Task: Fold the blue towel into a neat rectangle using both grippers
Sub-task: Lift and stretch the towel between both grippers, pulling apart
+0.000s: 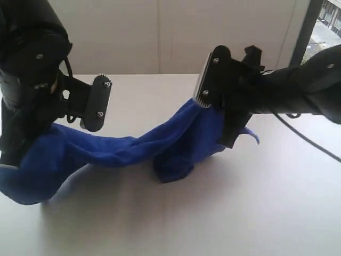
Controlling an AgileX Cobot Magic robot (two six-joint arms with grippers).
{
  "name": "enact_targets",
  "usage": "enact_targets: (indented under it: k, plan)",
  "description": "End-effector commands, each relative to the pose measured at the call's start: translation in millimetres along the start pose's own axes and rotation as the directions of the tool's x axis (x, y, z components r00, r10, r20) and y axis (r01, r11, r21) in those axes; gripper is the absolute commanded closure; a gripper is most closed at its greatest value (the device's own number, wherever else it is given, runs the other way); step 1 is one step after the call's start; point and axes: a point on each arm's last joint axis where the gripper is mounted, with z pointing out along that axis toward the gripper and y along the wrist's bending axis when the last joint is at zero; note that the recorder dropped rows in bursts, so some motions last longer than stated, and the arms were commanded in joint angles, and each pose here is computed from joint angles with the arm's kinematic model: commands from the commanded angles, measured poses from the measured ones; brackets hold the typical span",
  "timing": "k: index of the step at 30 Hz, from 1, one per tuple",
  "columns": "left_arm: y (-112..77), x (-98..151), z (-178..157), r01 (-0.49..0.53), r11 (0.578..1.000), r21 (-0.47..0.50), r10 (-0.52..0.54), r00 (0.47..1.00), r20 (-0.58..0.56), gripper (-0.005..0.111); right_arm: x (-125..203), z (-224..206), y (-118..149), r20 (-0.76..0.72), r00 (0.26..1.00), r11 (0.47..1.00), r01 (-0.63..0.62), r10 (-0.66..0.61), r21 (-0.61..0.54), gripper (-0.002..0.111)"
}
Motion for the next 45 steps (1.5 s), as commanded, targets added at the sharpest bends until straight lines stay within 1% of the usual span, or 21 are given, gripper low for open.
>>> enact_targets:
  k: [1, 4, 9, 12, 18, 20, 23, 24, 26, 29, 32, 34, 37, 41, 45]
  plan:
    - [-3.0, 21.6, -13.5, 0.057, 0.998, -0.022, -0.059, 0.996, -0.066, 0.107, 2.7, -27.4, -3.2, -0.026, 1.0, 0.999, -0.009, 0.008, -0.048, 0.108]
    - [-2.3, 33.6, -23.0, 0.077, 0.995, -0.069, -0.082, 0.993, -0.079, 0.107, 7.0, -45.3, -4.0, -0.144, 0.989, 0.996, -0.036, 0.024, -0.083, 0.108]
    - [-0.5, 46.4, -33.3, 0.092, 0.986, -0.135, -0.104, 0.991, -0.087, 0.107, 7.7, -64.8, -6.8, -0.244, 0.969, 0.991, -0.055, 0.024, -0.12, 0.108]
    - [-2.6, 54.0, -40.6, 0.117, 0.981, -0.152, -0.128, 0.99, -0.064, 0.107, 3.6, -80.2, -8.6, -0.229, 0.973, 0.994, -0.047, 0.023, -0.102, 0.108]
    - [-8.5, 64.4, -51.9, 0.159, 0.976, -0.152, -0.161, 0.987, -0.007, 0.107, -4.1, -110.7, -11.2, -0.193, 0.981, 0.998, -0.035, 0.024, -0.055, 0.108]
    - [-11.5, 66.5, -55.1, 0.173, 0.975, -0.138, -0.172, 0.985, 0.021, 0.107, -5.6, -119.3, -11.1, -0.185, 0.982, 0.998, -0.032, 0.023, -0.046, 0.108]
    - [-19.0, 66.2, -59.7, 0.181, 0.98, -0.078, -0.174, 0.981, 0.091, 0.107, -6.7, -128.8, -10.0, -0.182, 0.983, 0.999, -0.031, 0.023, -0.044, 0.108]
    - [-22.0, 65.3, -61.3, 0.173, 0.984, -0.052, -0.166, 0.979, 0.119, 0.107, -7.1, -130.4, -10.2, -0.178, 0.984, 0.999, -0.03, 0.023, -0.039, 0.108]
    - [-24.5, 63.9, -62.3, 0.146, 0.989, -0.03, -0.141, 0.98, 0.143, 0.107, -7.6, -130.3, -10.8, -0.174, 0.985, 0.999, -0.029, 0.023, -0.032, 0.108]
    - [-24.2, 62.6, -61.2, 0.108, 0.994, -0.031, -0.103, 0.985, 0.139, 0.107, -5.9, -122.9, -12.6, -0.184, 0.983, 1.0, -0.011, 0.006, -0.027, 0.108]
    - [-20.8, 64.2, -56.0, 0.099, 0.995, -0.031, -0.095, 0.989, 0.11, 0.107, -1.0, -109.0, -12.8, -0.221, 0.975, 0.999, 0.01, -0.02, -0.049, 0.108]
    - [-17.4, 66.9, -50.1, 0.119, 0.993, -0.015, -0.117, 0.989, 0.09, 0.107, 2.0, -99.8, -12.6, -0.24, 0.971, 0.998, 0.006, -0.02, -0.059, 0.108]
    - [-13.8, 71.2, -41.1, 0.16, 0.987, 0.024, -0.161, 0.984, 0.07, 0.107, 6.2, -91.7, -11.6, -0.276, 0.961, 0.997, -0.032, 0.012, -0.067, 0.108]
    - [-15.8, 73.0, -37.4, 0.179, 0.982, 0.065, -0.184, 0.979, 0.083, 0.107, 8.1, -97.8, -10.6, -0.307, 0.952, 0.996, -0.036, 0.011, -0.077, 0.108]
    - [-21.6, 68.4, -41.1, 0.185, 0.975, 0.126, -0.203, 0.967, 0.151, 0.107, 2.2, -117.5, -14.2, -0.303, 0.953, 0.997, -0.045, 0.024, -0.062, 0.108]
